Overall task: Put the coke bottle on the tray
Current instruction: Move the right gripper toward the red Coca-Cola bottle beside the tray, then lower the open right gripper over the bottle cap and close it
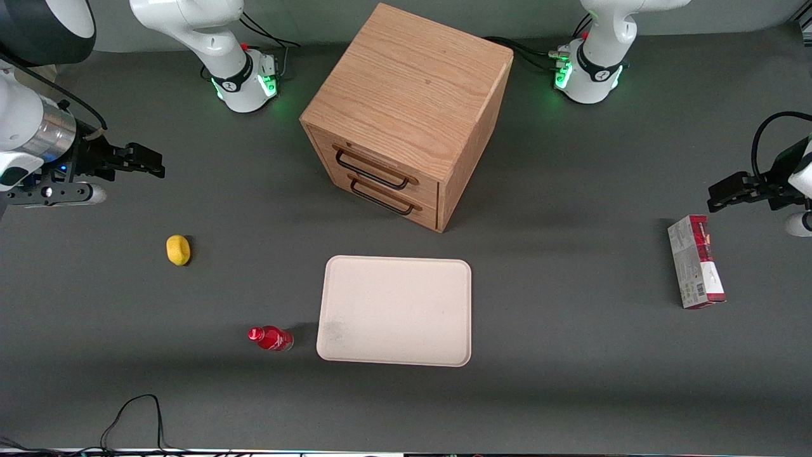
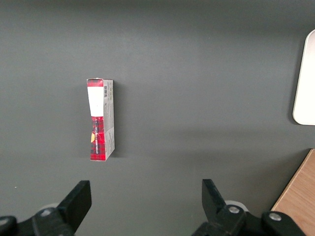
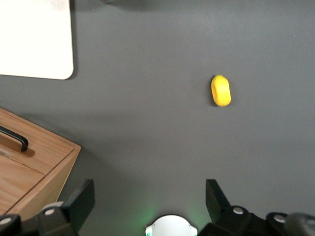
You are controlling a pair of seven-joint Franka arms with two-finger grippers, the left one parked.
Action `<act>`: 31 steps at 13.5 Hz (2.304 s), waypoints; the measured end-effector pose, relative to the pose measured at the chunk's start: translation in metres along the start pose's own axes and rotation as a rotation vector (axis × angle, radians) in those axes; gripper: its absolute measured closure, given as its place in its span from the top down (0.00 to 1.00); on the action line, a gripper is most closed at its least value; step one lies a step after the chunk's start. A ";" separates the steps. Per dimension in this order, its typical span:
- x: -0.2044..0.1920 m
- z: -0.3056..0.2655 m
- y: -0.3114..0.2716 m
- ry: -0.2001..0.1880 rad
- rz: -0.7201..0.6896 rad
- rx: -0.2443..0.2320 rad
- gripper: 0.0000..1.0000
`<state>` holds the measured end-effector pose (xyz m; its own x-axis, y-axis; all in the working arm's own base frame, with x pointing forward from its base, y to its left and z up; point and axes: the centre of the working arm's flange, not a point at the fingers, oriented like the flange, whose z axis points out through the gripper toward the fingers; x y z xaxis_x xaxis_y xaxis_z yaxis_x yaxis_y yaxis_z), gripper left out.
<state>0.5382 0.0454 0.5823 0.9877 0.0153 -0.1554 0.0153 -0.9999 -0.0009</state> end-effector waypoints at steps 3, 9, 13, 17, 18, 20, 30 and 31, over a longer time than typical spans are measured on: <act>0.039 -0.005 -0.022 -0.013 -0.001 0.003 1.00; 0.154 0.041 -0.104 -0.030 0.097 0.039 1.00; 0.178 0.068 -0.125 0.007 0.095 0.021 1.00; 0.202 0.099 -0.131 0.065 0.092 -0.004 1.00; 0.211 0.113 -0.135 0.080 0.095 -0.004 1.00; 0.228 0.143 -0.141 0.106 0.116 -0.001 1.00; 0.255 0.209 -0.146 0.130 0.115 -0.036 0.98; 0.256 0.211 -0.145 0.133 0.115 -0.038 0.98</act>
<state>0.7559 0.1942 0.3345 0.9951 -0.0965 -0.0203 -0.0954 -0.9943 0.0470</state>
